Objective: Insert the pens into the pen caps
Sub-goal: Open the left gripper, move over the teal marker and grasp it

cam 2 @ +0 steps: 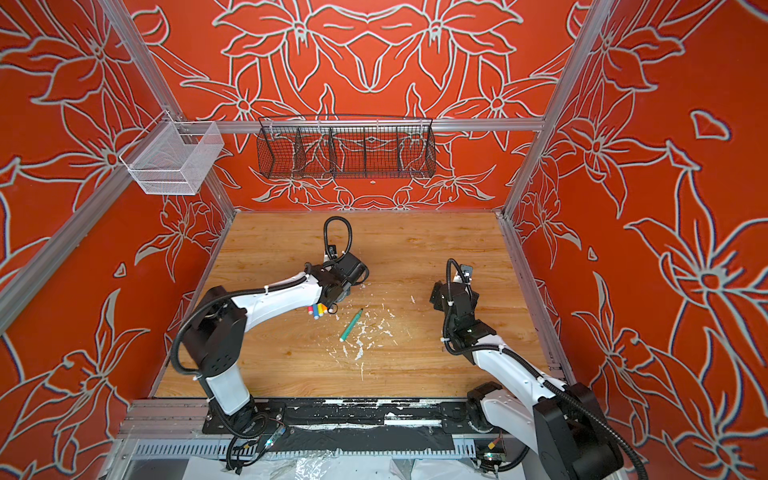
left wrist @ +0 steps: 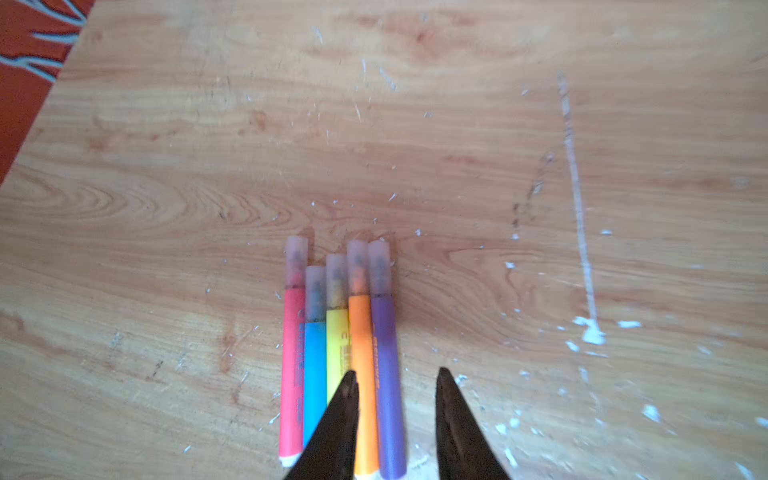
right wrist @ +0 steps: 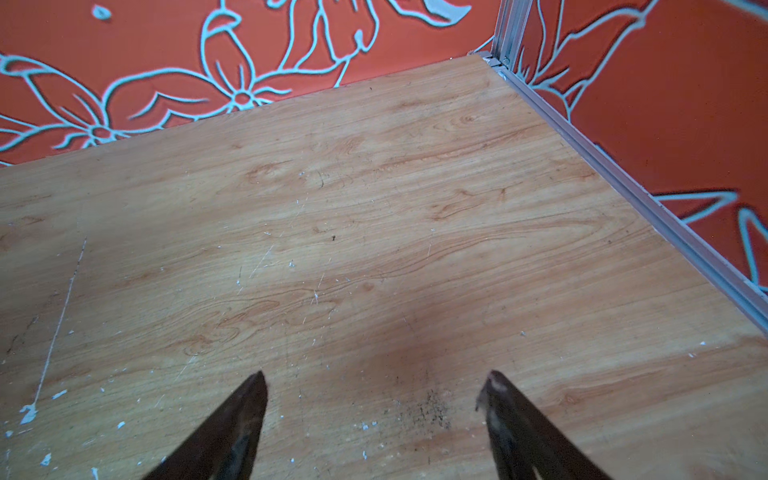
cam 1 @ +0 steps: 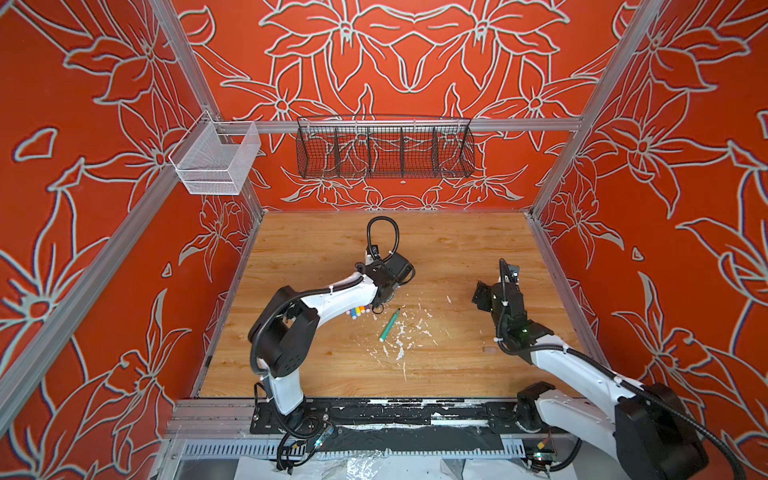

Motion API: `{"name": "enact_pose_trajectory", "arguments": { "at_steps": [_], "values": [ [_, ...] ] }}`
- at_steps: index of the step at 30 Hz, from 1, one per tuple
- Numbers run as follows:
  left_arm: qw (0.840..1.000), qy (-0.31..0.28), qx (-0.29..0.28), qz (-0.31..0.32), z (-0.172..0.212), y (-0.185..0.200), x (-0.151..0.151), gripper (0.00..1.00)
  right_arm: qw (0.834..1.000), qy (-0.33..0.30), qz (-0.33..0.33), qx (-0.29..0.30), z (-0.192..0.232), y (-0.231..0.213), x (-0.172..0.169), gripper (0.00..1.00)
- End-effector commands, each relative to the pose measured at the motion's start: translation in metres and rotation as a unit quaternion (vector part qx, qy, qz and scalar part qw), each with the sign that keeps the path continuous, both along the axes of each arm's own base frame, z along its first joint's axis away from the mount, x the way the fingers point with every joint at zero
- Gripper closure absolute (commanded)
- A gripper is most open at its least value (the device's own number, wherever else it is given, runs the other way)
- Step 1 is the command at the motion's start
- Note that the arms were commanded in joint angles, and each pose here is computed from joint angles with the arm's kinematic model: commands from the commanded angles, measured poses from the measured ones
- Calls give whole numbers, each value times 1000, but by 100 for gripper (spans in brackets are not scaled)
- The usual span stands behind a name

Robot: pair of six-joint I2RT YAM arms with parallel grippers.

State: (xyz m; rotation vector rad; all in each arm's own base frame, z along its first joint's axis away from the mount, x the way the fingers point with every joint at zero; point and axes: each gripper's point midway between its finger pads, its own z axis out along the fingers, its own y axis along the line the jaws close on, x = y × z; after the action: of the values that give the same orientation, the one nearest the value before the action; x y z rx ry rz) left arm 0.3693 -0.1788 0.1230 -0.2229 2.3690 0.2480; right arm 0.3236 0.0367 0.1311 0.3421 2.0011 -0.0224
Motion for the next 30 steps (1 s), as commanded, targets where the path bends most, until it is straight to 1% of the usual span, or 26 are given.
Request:
{"name": "enact_pose_trajectory", "arguments": {
  "at_steps": [1, 4, 6, 10, 13, 19, 23, 26, 30],
  "values": [
    [999, -9, 10, -31, 16, -2, -24, 70, 1000, -9, 8, -1, 5, 2, 4, 17],
    [997, 8, -26, -73, 12, -12, -47, 70, 1000, -8, 10, -1, 5, 3, 3, 16],
    [992, 24, -55, -110, 4, -21, -62, 70, 1000, -8, 10, 0, 5, 3, 3, 16],
    [973, 61, -121, -186, -14, -41, -91, 70, 1000, -7, 11, 1, 4, 3, 3, 16],
    [962, 79, -144, -216, -23, -48, -106, 70, 1000, -7, 12, 1, 5, 4, 3, 16],
    [953, 101, -159, -237, -42, -53, -121, 69, 1000, -6, 13, 1, 4, 4, 3, 16],
    [952, 122, -147, -238, -58, -55, -124, 68, 1000, -6, 14, 2, 4, 4, 3, 16],
    [948, 146, -140, -244, -71, -60, -127, 68, 1000, -5, 14, 2, 4, 4, 3, 16],
    [949, 177, -115, -235, -84, -61, -129, 66, 1000, -5, 14, 2, 4, 5, 3, 16]
  ]
}}
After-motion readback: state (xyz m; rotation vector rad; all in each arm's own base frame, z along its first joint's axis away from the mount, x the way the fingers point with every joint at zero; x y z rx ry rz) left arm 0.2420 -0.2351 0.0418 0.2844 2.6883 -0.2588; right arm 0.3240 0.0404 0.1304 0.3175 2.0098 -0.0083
